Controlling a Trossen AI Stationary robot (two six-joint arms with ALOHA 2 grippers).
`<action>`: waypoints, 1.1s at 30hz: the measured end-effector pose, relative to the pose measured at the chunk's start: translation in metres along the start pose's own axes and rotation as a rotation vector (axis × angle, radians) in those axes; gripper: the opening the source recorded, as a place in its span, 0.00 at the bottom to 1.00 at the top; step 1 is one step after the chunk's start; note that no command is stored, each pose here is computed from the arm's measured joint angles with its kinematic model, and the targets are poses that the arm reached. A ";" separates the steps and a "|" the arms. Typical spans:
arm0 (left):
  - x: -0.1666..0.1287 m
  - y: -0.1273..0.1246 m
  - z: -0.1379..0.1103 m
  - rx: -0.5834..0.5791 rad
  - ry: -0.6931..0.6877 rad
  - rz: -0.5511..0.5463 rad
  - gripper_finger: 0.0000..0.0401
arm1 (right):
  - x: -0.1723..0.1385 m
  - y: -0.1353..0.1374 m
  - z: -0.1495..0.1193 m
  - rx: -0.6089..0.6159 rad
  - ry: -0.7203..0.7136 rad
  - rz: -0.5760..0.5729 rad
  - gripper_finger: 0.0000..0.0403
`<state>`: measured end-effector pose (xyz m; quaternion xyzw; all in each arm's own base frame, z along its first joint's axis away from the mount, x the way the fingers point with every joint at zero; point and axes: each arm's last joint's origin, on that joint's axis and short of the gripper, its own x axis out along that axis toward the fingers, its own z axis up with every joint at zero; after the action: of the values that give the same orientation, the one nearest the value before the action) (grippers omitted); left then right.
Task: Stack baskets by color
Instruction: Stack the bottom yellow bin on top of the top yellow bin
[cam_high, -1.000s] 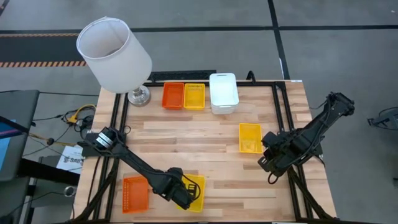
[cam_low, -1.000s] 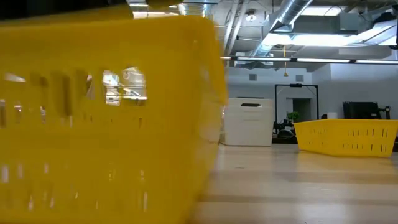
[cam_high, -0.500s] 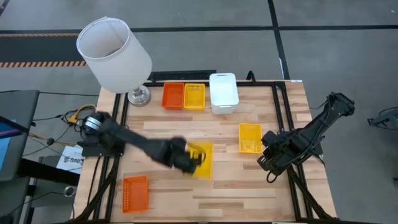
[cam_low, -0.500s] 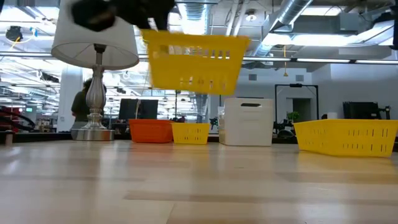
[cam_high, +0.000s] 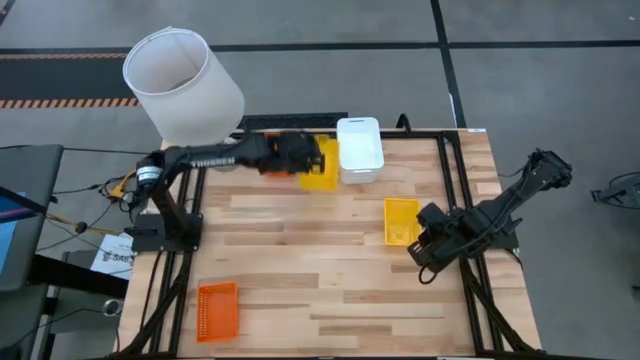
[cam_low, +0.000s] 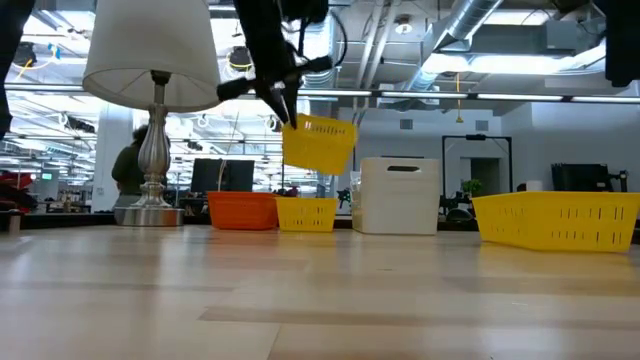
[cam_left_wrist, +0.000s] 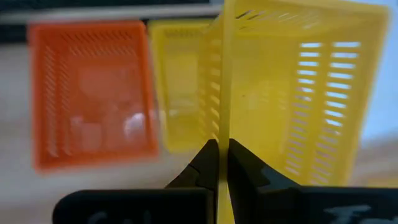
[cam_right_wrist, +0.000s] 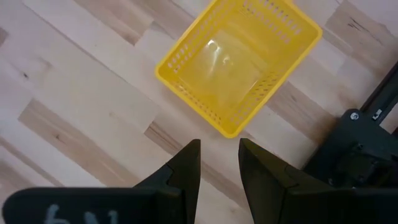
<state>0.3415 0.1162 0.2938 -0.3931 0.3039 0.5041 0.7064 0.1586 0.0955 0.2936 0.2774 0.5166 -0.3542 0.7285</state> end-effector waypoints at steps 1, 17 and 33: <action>0.004 0.005 0.009 0.000 -0.004 0.010 0.00 | 0.000 0.000 0.001 0.006 0.000 -0.002 0.33; 0.048 0.034 0.063 0.044 -0.024 0.022 0.00 | 0.005 0.000 0.017 0.099 -0.006 -0.002 0.33; 0.091 0.028 0.048 0.042 0.091 0.027 0.00 | 0.006 0.002 0.019 0.104 -0.002 0.013 0.33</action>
<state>0.3448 0.2059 0.2365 -0.3964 0.3516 0.4888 0.6931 0.1719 0.0805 0.2939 0.3181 0.4949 -0.3760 0.7159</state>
